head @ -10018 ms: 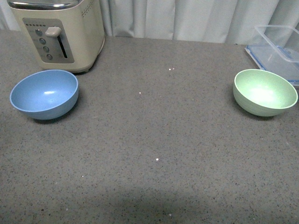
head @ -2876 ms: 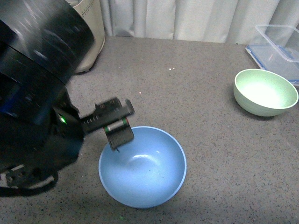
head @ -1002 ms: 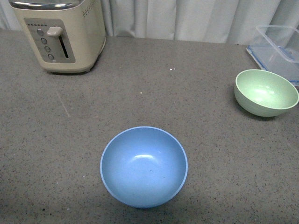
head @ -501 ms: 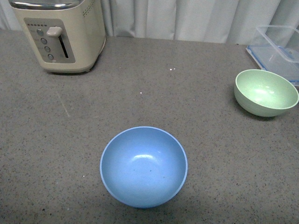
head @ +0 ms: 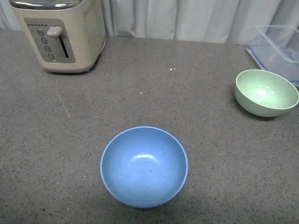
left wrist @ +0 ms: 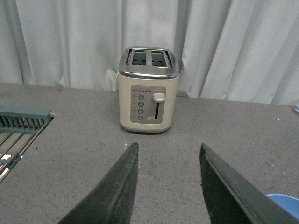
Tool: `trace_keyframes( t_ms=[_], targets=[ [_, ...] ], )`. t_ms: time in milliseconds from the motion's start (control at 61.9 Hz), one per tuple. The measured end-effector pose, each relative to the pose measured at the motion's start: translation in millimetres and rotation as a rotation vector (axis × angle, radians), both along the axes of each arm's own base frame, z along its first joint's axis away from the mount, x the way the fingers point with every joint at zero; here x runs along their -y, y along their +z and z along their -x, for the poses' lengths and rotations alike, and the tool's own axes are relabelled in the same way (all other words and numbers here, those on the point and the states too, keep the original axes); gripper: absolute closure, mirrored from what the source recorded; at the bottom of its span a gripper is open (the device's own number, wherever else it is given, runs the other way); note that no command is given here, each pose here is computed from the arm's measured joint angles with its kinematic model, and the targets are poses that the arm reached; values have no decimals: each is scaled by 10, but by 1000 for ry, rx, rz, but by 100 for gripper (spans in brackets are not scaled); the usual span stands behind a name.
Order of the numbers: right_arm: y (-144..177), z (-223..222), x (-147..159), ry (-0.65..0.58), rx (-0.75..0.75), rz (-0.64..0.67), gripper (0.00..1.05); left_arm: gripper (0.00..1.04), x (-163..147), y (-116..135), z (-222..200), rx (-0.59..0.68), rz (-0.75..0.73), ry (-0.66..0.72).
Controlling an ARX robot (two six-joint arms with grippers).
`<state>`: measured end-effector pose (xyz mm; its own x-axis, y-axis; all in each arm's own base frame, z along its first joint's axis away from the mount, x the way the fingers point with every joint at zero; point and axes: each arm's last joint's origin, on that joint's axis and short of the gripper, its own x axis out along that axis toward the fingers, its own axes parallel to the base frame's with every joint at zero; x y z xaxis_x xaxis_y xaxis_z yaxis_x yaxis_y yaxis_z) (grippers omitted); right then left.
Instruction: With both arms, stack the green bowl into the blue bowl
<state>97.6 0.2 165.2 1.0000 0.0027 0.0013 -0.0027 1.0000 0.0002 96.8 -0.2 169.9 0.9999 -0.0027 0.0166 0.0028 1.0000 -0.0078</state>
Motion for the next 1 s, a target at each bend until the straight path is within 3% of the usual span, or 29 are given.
trace_keyframes(
  t_ms=[65,162,339,566,727,1002],
  targets=[
    [-6,-2,1,-13,-10,2,9,52,0,0,0,0,0,0],
    [-20,-42,37,-160,-189,19,9,36,0,0,0,0,0,0],
    [62,-299,129,-112,-253,68,9,5,0,1,1,1,-2,0],
    [61,-976,292,134,-396,185,9,6,0,1,1,1,-3,0],
    [-151,-1419,309,385,-645,250,9,6,0,1,1,1,-3,0],
    [-380,-1883,222,521,-737,403,9,6,0,1,1,1,-3,0]
  ],
)
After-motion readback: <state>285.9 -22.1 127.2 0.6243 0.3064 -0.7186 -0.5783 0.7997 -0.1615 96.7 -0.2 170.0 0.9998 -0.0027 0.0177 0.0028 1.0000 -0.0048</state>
